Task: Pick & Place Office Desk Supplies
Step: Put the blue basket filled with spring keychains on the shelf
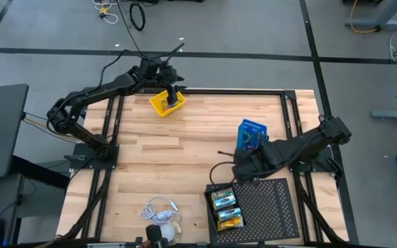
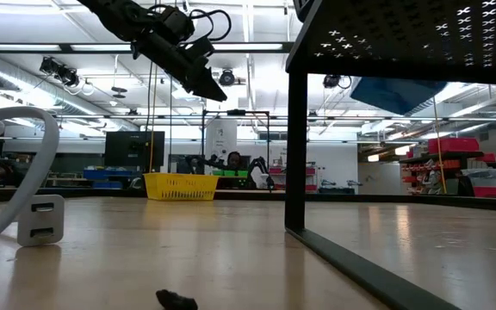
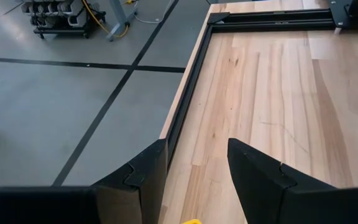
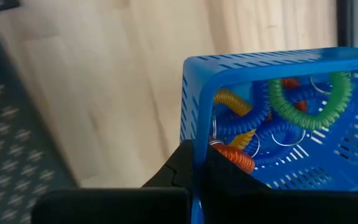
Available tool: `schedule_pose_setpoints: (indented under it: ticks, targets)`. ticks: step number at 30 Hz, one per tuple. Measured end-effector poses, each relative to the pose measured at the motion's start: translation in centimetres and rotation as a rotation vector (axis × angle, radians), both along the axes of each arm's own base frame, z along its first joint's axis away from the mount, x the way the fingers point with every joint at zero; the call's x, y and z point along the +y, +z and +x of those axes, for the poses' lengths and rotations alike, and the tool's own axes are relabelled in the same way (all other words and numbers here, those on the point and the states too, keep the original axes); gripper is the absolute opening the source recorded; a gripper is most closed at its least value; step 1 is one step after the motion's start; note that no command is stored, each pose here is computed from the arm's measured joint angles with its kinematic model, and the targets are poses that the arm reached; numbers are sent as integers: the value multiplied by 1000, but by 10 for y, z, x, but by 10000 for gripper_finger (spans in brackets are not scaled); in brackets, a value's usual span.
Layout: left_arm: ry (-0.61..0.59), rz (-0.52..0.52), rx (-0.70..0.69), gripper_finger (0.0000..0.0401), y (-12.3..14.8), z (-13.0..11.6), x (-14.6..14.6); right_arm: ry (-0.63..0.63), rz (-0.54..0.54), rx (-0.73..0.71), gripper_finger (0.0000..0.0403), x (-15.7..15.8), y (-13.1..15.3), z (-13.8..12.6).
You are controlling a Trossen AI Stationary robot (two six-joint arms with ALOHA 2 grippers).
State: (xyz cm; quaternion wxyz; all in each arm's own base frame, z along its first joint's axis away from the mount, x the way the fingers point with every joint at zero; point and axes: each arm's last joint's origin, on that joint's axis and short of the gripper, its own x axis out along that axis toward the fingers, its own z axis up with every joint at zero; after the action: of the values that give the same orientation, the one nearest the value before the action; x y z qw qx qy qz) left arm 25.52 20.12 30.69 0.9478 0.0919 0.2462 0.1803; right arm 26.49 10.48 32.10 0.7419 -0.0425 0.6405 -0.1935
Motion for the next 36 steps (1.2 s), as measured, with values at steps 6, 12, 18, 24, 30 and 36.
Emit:
schedule_pose_setpoints:
  ticks: [6, 12, 18, 24, 30, 36]
  targets:
    - [0, 1, -1, 176, 0, 0, 0, 19, 2, -6, 6, 10, 0, -4]
    - [2, -1, -2, 176, 0, 0, 0, 24, -126, 7, 6, 7, -16, -7]
    - [6, -8, -5, 176, 0, 0, 0, 56, -203, 98, 6, 3, -41, -13]
    - [7, -11, -6, 176, 0, 0, 0, 71, -220, 130, 6, 2, -48, -16]
    - [7, -10, -6, 176, 0, 0, 0, 114, -208, 170, 6, -3, -48, -14]
    - [10, -15, -8, 176, 0, 0, 0, 119, -247, 207, 6, -26, -47, -5]
